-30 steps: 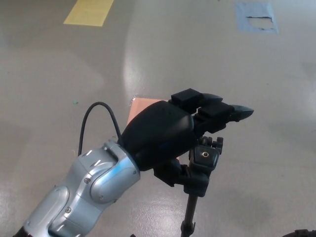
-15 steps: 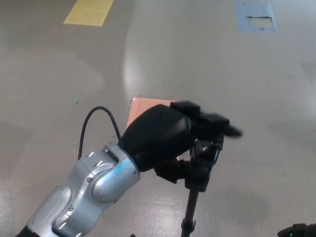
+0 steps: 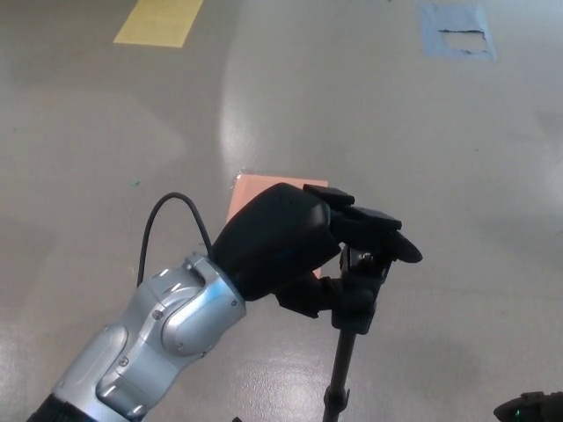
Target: The robot uses its left hand to grab the top of a phone stand kept on the floor and rotates it anti-clockwise
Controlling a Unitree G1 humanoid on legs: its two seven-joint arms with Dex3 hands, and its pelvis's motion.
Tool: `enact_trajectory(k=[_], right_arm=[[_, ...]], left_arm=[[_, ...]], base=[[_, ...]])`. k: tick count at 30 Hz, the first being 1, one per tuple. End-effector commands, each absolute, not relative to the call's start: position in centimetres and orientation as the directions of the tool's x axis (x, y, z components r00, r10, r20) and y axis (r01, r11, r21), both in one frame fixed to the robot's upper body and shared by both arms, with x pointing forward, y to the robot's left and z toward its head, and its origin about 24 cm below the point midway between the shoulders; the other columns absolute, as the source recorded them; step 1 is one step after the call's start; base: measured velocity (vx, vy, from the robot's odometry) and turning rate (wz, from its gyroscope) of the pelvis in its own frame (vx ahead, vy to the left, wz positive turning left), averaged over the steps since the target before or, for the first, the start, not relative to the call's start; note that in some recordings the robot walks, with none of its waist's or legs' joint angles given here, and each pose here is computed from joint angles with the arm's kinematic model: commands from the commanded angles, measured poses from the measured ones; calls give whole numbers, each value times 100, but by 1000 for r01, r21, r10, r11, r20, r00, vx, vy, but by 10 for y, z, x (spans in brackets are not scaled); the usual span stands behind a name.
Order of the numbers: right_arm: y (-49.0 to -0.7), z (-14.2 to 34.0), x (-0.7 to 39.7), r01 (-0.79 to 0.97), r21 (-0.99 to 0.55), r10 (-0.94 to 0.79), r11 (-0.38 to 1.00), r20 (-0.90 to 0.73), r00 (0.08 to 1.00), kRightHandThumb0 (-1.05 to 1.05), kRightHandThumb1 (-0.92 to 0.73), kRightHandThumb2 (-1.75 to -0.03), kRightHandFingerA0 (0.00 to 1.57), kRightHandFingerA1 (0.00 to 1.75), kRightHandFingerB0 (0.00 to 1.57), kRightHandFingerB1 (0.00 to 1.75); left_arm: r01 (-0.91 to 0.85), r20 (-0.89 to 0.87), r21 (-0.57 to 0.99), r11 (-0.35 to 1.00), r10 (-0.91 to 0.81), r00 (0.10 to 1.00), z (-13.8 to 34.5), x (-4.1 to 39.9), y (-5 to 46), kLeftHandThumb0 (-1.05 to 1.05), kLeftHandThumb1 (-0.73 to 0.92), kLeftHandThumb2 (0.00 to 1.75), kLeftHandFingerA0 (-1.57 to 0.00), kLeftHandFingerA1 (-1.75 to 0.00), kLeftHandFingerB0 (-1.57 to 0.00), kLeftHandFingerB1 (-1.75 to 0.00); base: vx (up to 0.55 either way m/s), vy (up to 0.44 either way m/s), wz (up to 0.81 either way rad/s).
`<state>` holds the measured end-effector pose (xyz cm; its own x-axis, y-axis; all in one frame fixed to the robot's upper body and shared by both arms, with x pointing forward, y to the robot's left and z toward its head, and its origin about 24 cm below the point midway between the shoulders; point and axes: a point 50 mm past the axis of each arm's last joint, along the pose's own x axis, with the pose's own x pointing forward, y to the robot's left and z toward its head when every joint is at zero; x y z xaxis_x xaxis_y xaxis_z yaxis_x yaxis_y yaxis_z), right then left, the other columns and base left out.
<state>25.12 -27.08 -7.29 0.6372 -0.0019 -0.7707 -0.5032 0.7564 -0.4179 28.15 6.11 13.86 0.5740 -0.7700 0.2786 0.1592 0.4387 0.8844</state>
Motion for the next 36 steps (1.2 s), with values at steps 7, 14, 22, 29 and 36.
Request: enact_trajectory(k=[7,14,22,29,36], right_arm=[[-273,-65,260,-496,-441,-19,748,-761,648,-54,-66,-92,61,62,26,45],[-273,-62,264,-493,-447,-17,746,-754,657,-53,-73,-67,67,52,33,34],[-272,-59,268,-504,-454,-12,735,-752,659,-54,-73,-68,67,52,34,35],[-270,-55,273,-505,-454,1,734,-743,670,-50,-80,-64,67,50,38,34],[-269,-53,277,-518,-458,0,722,-749,662,-51,-81,-65,69,49,37,33]], left_arm=[[248,263,841,481,-764,590,133,287,65,-7,66,61,-87,-51,-96,-55],[569,143,574,589,-756,639,134,291,65,-6,78,63,-95,-66,-86,-57],[700,79,370,611,-771,632,132,299,68,-12,74,63,-98,-63,-90,-56],[740,45,259,621,-773,633,134,304,69,-14,72,62,-100,-67,-92,-55],[765,16,91,638,-769,639,131,307,71,-14,72,62,-98,-65,-90,-55]], base=[[0,0,0],[0,0,0],[0,0,0],[0,0,0],[0,0,0]])
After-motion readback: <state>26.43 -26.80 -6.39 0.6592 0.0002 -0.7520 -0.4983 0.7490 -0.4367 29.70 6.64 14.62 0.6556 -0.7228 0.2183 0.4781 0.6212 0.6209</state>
